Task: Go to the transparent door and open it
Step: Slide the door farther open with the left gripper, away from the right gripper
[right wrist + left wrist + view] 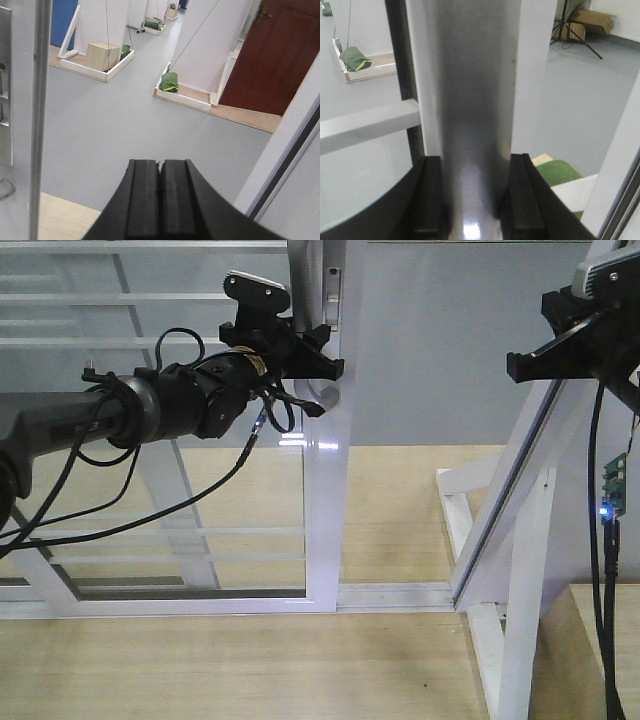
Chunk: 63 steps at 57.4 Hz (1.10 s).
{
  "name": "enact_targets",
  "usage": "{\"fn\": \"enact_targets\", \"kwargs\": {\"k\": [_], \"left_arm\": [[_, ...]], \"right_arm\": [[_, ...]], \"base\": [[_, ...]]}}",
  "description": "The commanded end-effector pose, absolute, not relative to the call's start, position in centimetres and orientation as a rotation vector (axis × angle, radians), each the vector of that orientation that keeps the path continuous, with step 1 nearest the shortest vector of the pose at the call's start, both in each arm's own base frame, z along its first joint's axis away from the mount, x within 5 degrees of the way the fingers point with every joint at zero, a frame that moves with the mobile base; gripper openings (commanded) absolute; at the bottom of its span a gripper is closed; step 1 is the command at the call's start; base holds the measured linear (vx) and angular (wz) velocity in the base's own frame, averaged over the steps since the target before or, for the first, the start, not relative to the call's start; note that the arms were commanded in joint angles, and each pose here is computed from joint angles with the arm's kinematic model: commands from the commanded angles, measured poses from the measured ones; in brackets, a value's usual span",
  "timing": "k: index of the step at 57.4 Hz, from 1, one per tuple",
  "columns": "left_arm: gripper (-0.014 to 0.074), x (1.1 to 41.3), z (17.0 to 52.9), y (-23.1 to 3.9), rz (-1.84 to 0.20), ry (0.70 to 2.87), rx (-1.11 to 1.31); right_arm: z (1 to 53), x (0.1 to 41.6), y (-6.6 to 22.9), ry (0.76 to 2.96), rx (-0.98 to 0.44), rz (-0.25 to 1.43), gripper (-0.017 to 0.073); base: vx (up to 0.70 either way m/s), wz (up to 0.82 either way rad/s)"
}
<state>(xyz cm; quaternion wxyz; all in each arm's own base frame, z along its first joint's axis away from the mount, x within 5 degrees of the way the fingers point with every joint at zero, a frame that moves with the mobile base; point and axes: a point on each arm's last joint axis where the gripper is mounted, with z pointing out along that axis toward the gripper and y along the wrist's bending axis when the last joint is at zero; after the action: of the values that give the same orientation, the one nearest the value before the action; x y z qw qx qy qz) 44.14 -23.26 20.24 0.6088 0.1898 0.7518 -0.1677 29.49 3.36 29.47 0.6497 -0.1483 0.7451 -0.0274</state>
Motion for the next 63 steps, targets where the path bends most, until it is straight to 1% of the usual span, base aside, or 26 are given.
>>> {"fn": "enact_targets", "kwargs": {"k": [1, 23, 39, 63], "left_arm": [[-0.0003, 44.6, 26.1, -20.8, -0.394, 1.615, 0.324], [-0.0003, 44.8, 29.1, -17.2, -0.33, 1.634, 0.273], [-0.0003, 44.9, 30.9, -13.9, -0.266, 1.648, 0.232], [-0.0003, 44.3, 33.6, -11.0, -0.159, 1.629, 0.248]], "right_arm": [[32.2, 29.2, 3.2, 1.55, -0.32, -0.07, -0.0002], [32.3, 29.2, 3.2, 1.543, -0.319, -0.07, -0.0002], [32.3, 29.2, 3.2, 1.539, -0.316, -0.066, -0.0002], [32.3, 29.2, 3.3, 1.539, -0.317, -0.065, -0.0002]], "base": [[0.0, 0.0], [0.0, 0.0], [0.0, 0.0], [0.0, 0.0]]}}
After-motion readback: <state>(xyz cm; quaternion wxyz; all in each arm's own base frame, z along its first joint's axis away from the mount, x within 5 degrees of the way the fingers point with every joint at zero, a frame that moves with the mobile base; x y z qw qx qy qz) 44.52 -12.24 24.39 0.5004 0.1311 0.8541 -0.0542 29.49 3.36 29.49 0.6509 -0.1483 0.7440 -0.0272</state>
